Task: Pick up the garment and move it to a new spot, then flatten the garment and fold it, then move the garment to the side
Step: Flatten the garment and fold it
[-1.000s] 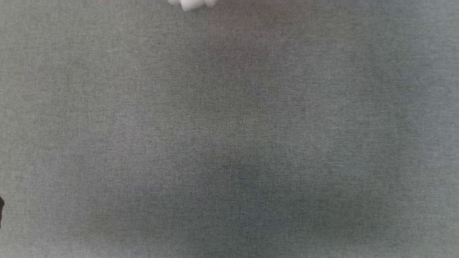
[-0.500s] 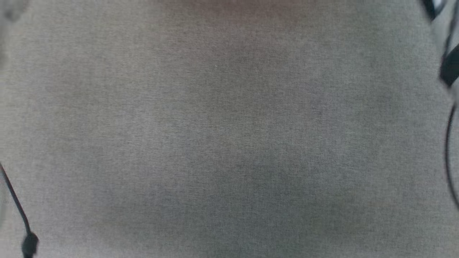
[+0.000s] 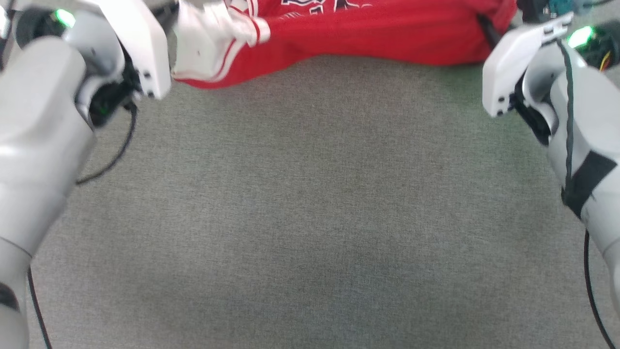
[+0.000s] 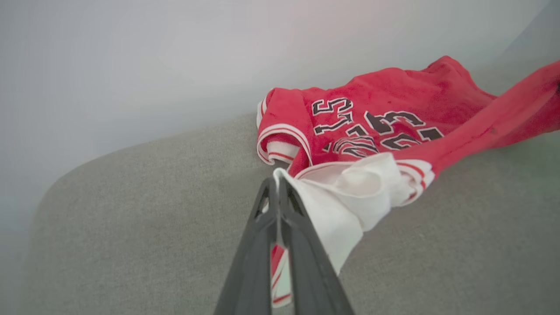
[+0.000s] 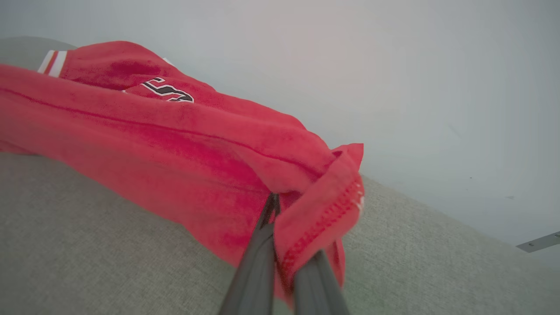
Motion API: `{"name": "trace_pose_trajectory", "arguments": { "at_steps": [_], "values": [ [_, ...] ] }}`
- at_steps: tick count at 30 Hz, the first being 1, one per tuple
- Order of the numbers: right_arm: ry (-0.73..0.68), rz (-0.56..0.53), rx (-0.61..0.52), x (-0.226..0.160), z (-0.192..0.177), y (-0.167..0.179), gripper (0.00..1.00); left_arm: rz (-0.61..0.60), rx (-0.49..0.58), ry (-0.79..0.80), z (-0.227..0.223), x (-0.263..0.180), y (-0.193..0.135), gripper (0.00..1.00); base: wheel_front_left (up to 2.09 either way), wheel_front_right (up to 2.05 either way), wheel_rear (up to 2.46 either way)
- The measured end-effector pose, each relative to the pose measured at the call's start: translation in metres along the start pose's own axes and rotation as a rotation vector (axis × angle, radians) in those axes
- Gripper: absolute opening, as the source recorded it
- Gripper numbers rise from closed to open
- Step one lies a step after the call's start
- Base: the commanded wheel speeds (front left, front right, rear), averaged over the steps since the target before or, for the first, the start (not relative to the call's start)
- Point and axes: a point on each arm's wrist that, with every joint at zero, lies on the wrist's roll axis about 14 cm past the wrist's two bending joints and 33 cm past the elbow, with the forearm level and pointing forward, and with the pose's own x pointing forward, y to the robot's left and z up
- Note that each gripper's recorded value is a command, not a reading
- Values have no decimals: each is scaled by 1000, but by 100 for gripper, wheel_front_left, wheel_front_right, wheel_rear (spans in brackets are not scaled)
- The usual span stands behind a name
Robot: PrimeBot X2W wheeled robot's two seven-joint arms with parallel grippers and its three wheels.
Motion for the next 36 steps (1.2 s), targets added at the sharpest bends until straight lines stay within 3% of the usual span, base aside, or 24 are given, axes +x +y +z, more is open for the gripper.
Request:
{"name": "trace_pose_trajectory", "arguments": {
  "at_steps": [19,36],
  "values": [
    [162,110,52,-58,-72,25,0,-145,-130,283,-123,-53,-57,0,0,0,0],
    [317,217,99,-127,-125,53,0,-176,-227,421,-192,-116,-99,0,0,0,0]
  ]
}}
